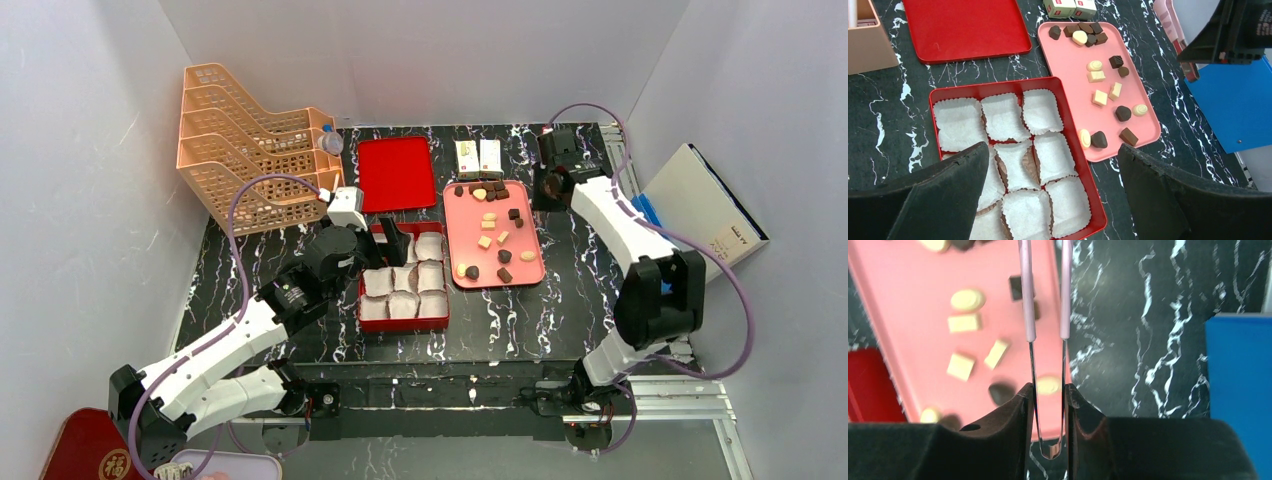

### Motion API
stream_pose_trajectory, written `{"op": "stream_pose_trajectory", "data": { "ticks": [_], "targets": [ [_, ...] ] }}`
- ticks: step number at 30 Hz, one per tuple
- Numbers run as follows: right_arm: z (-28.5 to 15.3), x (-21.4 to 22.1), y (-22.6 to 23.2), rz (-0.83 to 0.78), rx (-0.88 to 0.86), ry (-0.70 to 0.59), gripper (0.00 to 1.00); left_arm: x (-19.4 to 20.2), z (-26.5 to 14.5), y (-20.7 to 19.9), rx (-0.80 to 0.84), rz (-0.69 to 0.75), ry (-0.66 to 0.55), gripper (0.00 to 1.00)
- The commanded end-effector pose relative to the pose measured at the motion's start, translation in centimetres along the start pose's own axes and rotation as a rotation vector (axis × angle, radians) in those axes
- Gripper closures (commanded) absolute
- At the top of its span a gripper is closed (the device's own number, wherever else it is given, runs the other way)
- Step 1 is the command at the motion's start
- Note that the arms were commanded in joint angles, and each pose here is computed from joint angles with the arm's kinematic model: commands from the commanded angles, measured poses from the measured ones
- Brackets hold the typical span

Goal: Pack the chocolate
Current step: Pick up the fake chocolate from the plate.

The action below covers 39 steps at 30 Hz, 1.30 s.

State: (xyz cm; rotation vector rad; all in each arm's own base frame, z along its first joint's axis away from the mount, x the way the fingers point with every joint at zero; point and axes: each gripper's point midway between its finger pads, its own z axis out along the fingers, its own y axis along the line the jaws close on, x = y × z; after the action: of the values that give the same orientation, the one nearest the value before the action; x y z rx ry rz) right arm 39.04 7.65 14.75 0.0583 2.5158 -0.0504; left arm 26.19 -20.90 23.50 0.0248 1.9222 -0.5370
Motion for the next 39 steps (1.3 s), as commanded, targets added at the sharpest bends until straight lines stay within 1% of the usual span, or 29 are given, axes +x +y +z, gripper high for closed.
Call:
{"op": "stream_pose_trajectory", "data": {
  "ticks": [1, 6, 12, 21, 28, 34, 39],
  "targets": [
    [-3.9, 2.9, 1.8, 0.023, -0.054, 0.041, 0.75, -1.0, -0.7, -0.4, 0.018, -0.028, -0.023, 0.02],
    [-7.0, 5.7, 3.8, 0.029, -0.109, 0.062, 0.75, -0.9, -1.2, -0.6, 0.031, -0.079, -0.024, 0.02],
    [-9.2, 9.0, 5.0, 0.024, -0.142, 0.098, 0.75, -0.6, -1.3, -0.7, 0.042, -0.106, -0.017, 0.02],
    [-9.8, 13.3, 5.9, 0.001, -0.158, 0.185, 0.71, -0.8, -0.9, -1.3, 0.055, -0.105, -0.01, 0.02],
    [-9.5, 16.2, 5.7, -0.008, -0.16, 0.247, 0.69, -0.7, -0.9, -1.4, 0.058, -0.11, -0.009, 0.02],
    [-9.2, 17.8, 5.3, -0.017, -0.141, 0.285, 0.65, -0.7, -0.9, -1.2, 0.054, -0.11, -0.015, 0.02],
    [-8.7, 17.9, 5.3, -0.033, -0.132, 0.293, 0.6, -0.6, -0.6, -1.3, 0.055, -0.108, -0.01, 0.02]
  ]
}}
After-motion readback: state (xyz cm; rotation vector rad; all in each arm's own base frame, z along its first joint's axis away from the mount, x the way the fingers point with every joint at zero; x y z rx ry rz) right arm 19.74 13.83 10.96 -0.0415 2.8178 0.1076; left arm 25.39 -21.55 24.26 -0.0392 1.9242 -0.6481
